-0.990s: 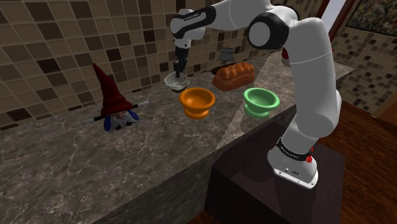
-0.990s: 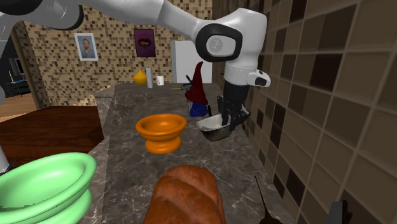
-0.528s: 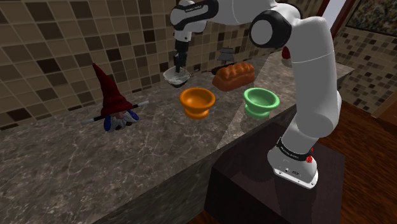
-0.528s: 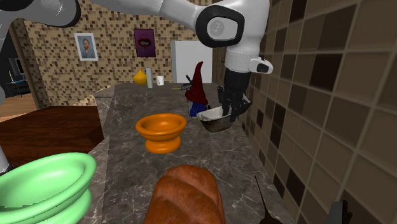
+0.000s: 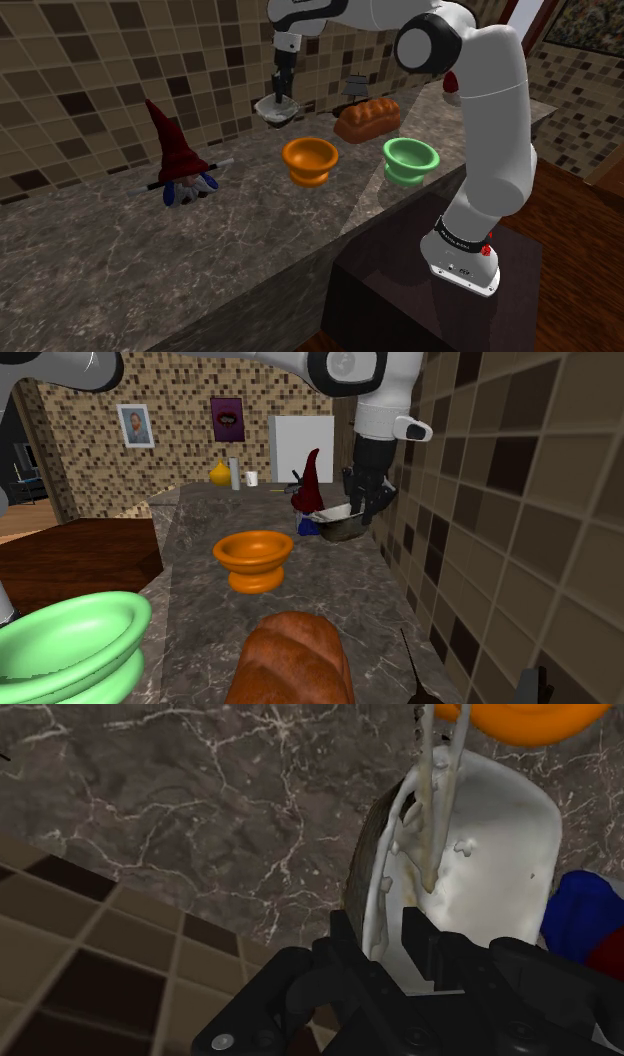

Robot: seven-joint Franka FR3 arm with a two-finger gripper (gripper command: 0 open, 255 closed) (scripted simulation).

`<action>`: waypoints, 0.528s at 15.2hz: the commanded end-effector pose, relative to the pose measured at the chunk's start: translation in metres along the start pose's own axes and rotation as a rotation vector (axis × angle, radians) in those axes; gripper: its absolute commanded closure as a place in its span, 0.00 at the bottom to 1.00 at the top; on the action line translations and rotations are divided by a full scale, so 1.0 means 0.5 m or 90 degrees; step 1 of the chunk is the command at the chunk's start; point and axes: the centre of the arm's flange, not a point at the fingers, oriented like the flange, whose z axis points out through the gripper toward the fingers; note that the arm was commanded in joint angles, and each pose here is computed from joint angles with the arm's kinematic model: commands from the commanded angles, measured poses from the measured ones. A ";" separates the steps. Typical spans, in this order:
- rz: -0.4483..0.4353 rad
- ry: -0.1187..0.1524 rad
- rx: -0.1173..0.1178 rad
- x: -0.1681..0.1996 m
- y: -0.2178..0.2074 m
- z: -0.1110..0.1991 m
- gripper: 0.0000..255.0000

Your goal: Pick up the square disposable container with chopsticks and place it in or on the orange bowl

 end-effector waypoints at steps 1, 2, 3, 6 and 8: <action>0.000 0.000 0.000 0.003 -0.003 -0.022 1.00; 0.000 0.000 0.000 0.003 -0.005 -0.032 1.00; 0.000 0.000 0.000 0.004 -0.008 -0.042 1.00; 0.000 0.000 0.000 0.006 -0.015 -0.073 1.00; 0.000 0.000 0.000 0.006 -0.018 -0.089 1.00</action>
